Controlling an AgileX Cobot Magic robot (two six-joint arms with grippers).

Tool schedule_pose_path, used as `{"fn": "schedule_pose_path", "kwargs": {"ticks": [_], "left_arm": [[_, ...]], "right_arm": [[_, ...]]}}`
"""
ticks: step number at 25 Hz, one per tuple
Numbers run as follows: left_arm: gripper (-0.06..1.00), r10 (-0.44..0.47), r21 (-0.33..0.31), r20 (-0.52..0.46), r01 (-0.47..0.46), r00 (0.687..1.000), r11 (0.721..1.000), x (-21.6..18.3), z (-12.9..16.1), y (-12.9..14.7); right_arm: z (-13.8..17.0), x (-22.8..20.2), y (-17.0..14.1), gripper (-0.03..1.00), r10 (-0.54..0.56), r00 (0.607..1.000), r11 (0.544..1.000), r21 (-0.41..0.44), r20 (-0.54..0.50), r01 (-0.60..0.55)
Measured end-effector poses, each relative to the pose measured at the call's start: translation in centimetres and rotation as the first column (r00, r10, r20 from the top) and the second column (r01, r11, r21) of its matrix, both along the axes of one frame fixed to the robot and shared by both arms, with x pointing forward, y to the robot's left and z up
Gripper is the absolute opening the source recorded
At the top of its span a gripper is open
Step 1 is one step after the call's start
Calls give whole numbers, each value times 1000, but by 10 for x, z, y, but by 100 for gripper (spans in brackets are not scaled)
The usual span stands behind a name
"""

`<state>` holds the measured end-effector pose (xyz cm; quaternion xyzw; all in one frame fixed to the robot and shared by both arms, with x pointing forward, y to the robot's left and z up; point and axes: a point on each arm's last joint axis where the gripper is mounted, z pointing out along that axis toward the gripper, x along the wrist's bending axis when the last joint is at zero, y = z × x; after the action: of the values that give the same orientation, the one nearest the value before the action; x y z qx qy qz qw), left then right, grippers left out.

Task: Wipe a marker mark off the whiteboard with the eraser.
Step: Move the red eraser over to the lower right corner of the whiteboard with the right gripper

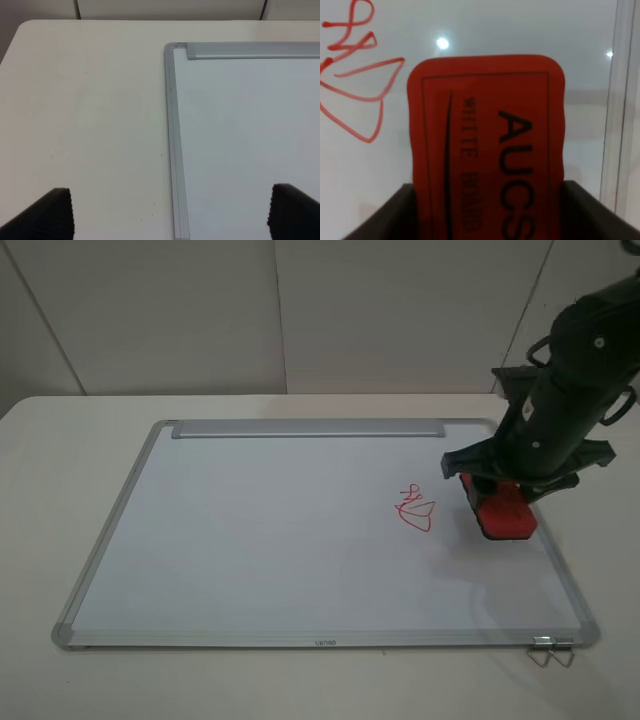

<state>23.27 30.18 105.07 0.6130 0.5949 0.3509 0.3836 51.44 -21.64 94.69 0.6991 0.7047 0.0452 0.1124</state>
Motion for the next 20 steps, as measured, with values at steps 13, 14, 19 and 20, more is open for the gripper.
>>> {"fn": "schedule_pose_path", "kwargs": {"ticks": [13, 14, 19, 20], "left_arm": [[77, 0, 0, 0, 0, 1000, 1000, 0, 0, 0], [77, 0, 0, 0, 0, 1000, 1000, 0, 0, 0], [77, 0, 0, 0, 0, 1000, 1000, 0, 0, 0], [77, 0, 0, 0, 0, 1000, 1000, 0, 0, 0]], "right_arm": [[-38, -33, -11, 49, -29, 999, 1000, -10, -18, 29], [-38, -33, -9, 49, -29, 999, 1000, -8, -15, 29], [-38, -33, -3, 49, -13, 1000, 1000, 7, 4, 13], [-38, -33, -3, 52, -12, 1000, 1000, 11, 8, 12]]}}
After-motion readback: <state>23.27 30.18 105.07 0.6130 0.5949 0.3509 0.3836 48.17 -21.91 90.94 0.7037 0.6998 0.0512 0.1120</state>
